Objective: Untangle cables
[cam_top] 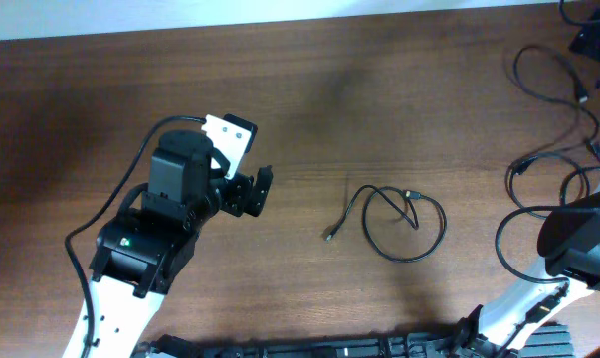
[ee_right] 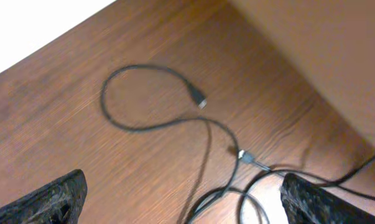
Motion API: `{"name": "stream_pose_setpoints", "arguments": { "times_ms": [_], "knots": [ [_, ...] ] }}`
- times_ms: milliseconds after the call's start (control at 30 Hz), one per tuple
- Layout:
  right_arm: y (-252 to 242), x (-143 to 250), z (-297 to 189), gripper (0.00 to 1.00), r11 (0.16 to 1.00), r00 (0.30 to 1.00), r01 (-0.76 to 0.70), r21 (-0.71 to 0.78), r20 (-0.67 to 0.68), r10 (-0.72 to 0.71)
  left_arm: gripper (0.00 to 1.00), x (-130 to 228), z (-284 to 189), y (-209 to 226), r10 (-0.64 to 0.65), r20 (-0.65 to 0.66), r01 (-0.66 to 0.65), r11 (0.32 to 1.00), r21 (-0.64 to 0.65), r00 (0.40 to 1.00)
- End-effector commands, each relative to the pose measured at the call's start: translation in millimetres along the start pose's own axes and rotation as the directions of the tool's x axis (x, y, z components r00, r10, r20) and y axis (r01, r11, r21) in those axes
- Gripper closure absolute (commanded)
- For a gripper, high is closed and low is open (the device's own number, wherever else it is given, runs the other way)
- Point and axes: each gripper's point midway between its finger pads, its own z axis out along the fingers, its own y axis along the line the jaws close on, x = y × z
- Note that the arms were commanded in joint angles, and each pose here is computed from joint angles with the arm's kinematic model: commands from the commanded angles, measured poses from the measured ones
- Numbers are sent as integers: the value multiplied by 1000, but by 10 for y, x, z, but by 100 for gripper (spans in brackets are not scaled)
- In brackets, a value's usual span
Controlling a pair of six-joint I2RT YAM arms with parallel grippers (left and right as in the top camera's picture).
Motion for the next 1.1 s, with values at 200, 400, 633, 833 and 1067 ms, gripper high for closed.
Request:
{"name": "stream_pose_setpoints", "arguments": {
  "times_ms": [200,400,633,833,1067],
  "knots": [
    [530,446,-150,1,933,974,93,-348,-162,-157,1,-54,-39,3,13,19,-13,1000,5,1000],
    [864,912,-471,1,764,898,189,-617,-206,-388,1,-54,-40,5,13,19,-13,1000,5,1000],
    [1198,1417,-791,1,650,777,264,-713,-242,-582,1,-53,-39,3,13,18,-13,1000,5,1000],
    [1328,1867,-1031,0,619,628,337,-709,-321,-709,1,-54,-39,3,13,19,-13,1000,5,1000],
    [1413,2182,-1013,0,639,543,379,-669,-399,-739,1,-54,-39,3,13,19,-13,1000,5,1000]
  ]
}}
